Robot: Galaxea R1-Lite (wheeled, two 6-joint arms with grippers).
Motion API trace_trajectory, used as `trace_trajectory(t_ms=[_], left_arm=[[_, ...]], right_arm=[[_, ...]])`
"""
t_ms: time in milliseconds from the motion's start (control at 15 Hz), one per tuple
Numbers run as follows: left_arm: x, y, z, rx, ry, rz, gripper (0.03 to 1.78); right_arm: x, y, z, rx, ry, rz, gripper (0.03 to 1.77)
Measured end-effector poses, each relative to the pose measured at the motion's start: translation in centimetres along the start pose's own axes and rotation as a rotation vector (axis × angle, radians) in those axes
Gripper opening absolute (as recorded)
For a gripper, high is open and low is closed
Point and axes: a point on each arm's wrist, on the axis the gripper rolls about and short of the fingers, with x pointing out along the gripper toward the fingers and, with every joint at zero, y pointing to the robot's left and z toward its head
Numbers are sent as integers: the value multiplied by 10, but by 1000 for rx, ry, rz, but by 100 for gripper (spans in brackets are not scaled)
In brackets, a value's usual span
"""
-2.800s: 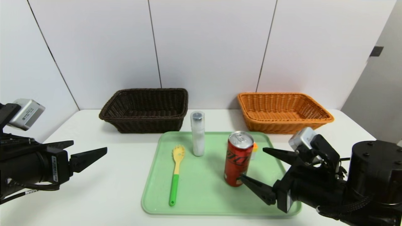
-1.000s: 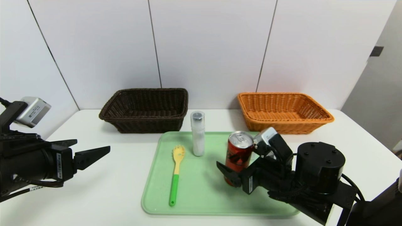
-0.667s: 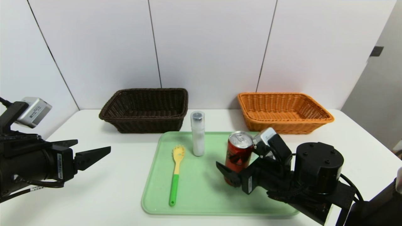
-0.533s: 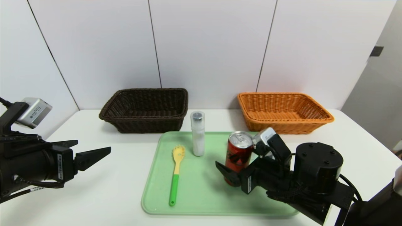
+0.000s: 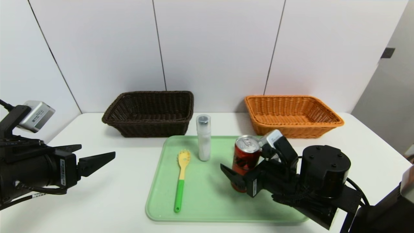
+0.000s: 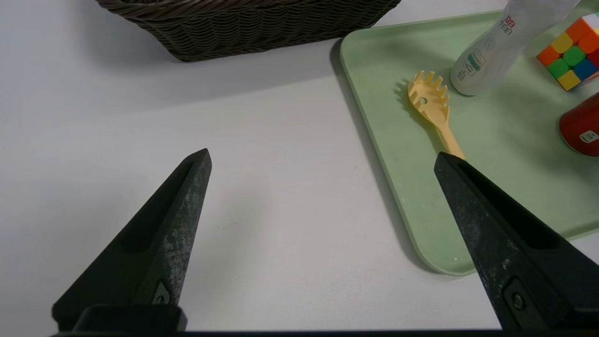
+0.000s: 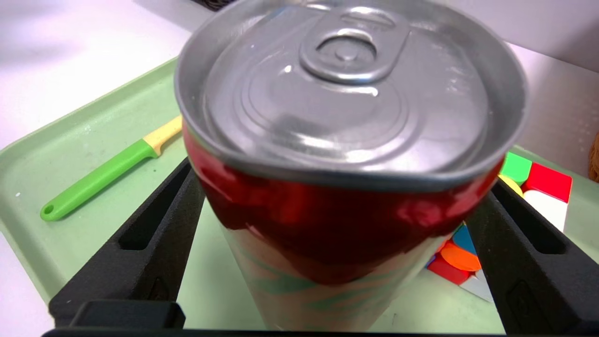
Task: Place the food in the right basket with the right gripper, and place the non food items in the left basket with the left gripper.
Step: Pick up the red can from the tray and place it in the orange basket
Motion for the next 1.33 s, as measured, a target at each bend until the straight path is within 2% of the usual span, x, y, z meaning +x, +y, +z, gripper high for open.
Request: trace_trajectory(t_ms=[67, 267, 333, 400, 733, 1000, 1133, 1333], left_arm=[[0, 0, 0, 0, 0, 0, 169], [0, 0, 0, 0, 1, -1, 169], [0, 0, 0, 0, 2, -1, 169], [0, 0, 0, 0, 2, -1, 169], [1, 0, -2, 0, 11, -1, 169], [3, 0, -2, -2, 15, -2, 169], [4, 0, -3, -3, 22, -2, 169], [4, 0, -4, -2, 28, 0, 169]], right_arm=[[1, 0, 1, 0, -5, 0, 171], [4, 0, 1, 1, -9, -1, 120], [5, 0, 2, 3, -10, 0, 107], [6, 0, 2, 4, -12, 0, 101], [6, 0, 1, 7, -12, 1, 100], [3, 7, 13, 4, -37, 6, 100], [1, 14, 26, 7, -50, 19, 100], [1, 20, 69, 21, -110, 15, 100]])
